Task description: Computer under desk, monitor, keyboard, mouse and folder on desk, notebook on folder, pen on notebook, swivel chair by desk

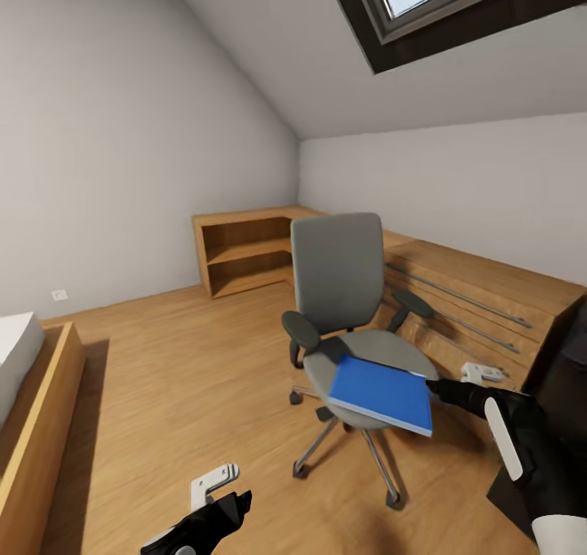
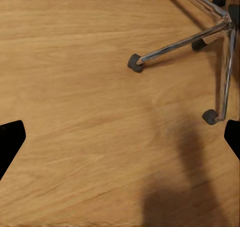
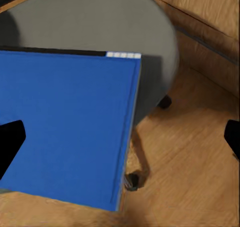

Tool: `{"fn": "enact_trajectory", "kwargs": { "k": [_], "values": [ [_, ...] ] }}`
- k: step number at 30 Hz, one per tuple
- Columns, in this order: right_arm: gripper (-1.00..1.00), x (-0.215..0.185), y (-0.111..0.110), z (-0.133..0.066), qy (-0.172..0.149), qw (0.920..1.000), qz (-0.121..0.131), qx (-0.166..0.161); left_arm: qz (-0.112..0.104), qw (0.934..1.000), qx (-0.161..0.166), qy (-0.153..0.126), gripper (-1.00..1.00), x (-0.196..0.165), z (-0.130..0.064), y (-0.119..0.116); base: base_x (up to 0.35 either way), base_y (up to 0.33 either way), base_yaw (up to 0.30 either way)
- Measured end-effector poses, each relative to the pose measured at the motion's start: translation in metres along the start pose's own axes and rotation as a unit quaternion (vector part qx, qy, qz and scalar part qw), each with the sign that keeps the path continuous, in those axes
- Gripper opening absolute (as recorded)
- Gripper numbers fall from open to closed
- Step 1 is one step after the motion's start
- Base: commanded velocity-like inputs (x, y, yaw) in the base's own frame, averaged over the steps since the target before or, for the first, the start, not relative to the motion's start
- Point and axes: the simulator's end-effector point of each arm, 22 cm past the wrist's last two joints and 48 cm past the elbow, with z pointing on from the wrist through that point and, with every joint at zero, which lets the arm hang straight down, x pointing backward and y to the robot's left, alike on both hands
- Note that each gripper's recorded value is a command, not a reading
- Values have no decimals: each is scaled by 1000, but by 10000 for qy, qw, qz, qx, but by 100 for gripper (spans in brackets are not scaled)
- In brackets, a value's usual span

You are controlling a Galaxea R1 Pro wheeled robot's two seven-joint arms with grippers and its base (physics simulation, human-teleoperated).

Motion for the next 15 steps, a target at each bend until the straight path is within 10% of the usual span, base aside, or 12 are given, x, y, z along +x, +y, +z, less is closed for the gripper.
{"fn": "enact_trajectory", "kwargs": {
  "k": [15],
  "values": [
    [100, 0, 1, 0, 2, 10000, 6, -11, -7, 10000, -18, -10, 100, -1, 0, 1, -132, 0, -272]
  ]
}}
